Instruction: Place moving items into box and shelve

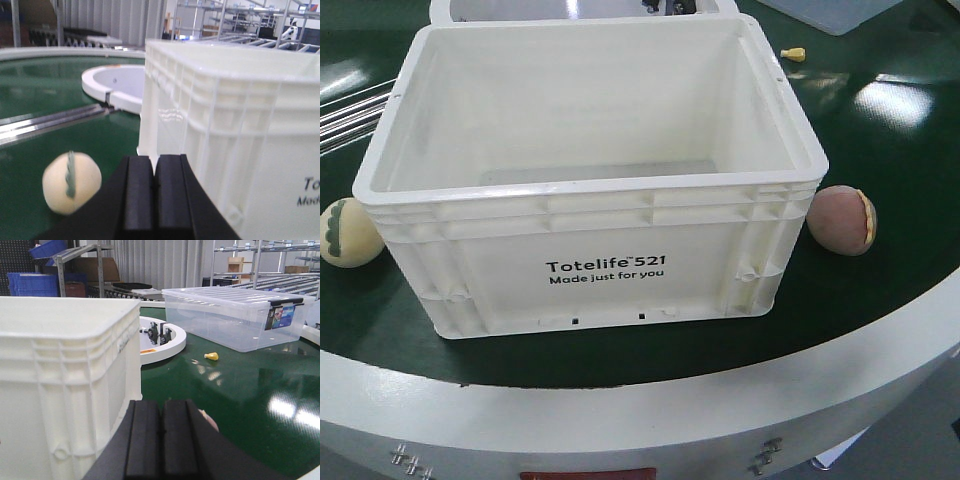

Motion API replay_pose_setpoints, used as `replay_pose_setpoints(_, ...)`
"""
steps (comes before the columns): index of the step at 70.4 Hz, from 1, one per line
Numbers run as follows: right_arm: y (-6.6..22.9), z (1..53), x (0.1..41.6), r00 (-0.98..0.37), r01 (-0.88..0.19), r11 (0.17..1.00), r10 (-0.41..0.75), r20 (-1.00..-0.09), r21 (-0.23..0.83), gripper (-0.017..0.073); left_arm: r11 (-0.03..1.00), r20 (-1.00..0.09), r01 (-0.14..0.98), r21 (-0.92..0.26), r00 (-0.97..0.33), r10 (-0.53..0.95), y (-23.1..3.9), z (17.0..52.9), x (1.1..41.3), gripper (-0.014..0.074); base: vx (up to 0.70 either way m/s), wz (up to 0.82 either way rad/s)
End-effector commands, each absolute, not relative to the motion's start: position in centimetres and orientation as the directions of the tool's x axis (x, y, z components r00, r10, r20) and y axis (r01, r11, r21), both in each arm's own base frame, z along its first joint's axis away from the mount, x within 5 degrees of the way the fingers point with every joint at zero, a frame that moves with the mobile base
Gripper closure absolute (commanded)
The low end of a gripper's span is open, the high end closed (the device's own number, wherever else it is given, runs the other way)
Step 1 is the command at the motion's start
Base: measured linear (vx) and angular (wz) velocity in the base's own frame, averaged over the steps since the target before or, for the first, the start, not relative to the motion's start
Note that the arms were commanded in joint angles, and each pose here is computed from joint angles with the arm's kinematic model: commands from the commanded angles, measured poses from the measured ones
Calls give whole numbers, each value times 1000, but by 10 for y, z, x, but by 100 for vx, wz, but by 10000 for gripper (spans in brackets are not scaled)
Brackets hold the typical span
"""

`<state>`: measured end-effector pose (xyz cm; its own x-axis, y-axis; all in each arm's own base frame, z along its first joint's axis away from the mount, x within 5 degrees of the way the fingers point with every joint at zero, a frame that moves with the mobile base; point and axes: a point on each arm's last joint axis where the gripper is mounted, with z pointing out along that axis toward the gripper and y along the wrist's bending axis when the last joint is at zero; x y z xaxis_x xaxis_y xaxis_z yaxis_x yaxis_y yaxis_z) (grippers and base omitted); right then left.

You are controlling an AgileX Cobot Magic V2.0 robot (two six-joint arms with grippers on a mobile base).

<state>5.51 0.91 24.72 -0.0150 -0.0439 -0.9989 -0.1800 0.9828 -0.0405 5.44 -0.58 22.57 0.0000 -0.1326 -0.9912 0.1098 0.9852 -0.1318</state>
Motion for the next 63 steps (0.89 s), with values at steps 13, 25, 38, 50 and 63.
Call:
replay_pose_setpoints(13,17,326,94,22,-180,978,-102,-995,-104,575,991,-995,118,-60,77,-69,-9,310,81,619,0,0)
replay_pose_setpoints(25,24,367,129,37,-176,972,-154,-987,-158,575,993,-997,116,-21,65,-29,-14,353,120,619,0,0)
replay_pose_setpoints(38,31,398,156,87,-180,971,-144,-986,-158,575,991,-997,120,-55,50,-61,-19,385,158,619,0,0)
replay_pose_setpoints(50,35,406,165,143,-188,970,-127,-982,-153,575,991,-997,122,-55,49,-61,-21,394,178,619,0,0)
replay_pose_setpoints(63,36,406,167,160,-193,969,-122,-980,-152,575,991,-998,119,-55,25,-58,-21,391,181,619,0,0)
